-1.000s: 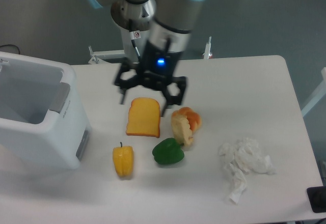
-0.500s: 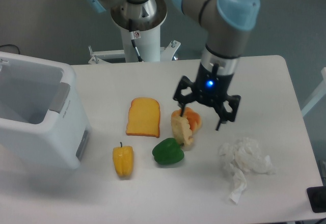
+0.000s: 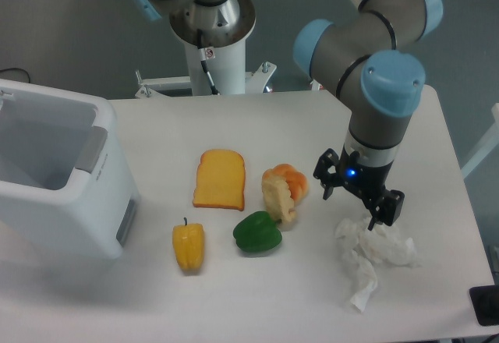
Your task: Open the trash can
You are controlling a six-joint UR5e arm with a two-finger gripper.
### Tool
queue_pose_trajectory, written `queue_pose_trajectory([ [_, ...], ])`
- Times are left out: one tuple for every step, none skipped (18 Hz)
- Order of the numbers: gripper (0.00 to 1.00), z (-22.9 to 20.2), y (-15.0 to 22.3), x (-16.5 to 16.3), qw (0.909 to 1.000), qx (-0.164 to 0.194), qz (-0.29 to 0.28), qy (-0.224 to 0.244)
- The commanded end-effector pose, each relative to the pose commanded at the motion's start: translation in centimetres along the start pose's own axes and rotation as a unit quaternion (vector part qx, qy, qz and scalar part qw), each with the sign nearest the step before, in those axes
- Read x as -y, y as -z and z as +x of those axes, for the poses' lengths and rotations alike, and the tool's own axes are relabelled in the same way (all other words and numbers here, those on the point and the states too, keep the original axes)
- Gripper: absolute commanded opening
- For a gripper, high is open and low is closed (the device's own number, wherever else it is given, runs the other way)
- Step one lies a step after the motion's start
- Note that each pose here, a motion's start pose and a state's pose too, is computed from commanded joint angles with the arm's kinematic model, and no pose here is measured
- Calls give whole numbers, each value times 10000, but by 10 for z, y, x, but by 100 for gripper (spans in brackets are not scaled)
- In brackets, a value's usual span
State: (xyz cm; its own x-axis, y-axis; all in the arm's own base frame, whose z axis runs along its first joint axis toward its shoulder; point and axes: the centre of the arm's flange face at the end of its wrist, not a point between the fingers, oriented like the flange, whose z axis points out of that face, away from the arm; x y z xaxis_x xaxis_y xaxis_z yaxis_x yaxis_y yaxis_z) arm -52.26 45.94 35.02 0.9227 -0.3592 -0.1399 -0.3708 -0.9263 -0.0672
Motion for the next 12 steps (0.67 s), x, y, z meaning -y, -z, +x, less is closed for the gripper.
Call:
queue_pose_trajectory([
  [100, -4, 1, -3, 9998, 23, -166, -85],
  [100, -8, -2, -4, 9995, 12, -306, -115],
  [100, -10, -2, -1, 9993, -16, -331, -145],
  [100, -12, -1, -1, 9992, -99, -351, -152],
  [100, -13, -2, -1, 9991, -175, -361, -151],
  [100, -16, 1, -1, 9991, -183, -364, -144],
  [100, -17, 1, 0, 9990, -198, -365, -151],
  [100, -17, 0, 0, 9990, -206, -366, -151],
  [100, -17, 1, -1, 9990, -198, -366, -151],
  [100, -17, 1, -2, 9990, -209, -352, -173],
  [100, -17, 2, -2, 9990, -203, -343, -181],
  [100, -17, 3, -2, 9991, -195, -342, -181],
])
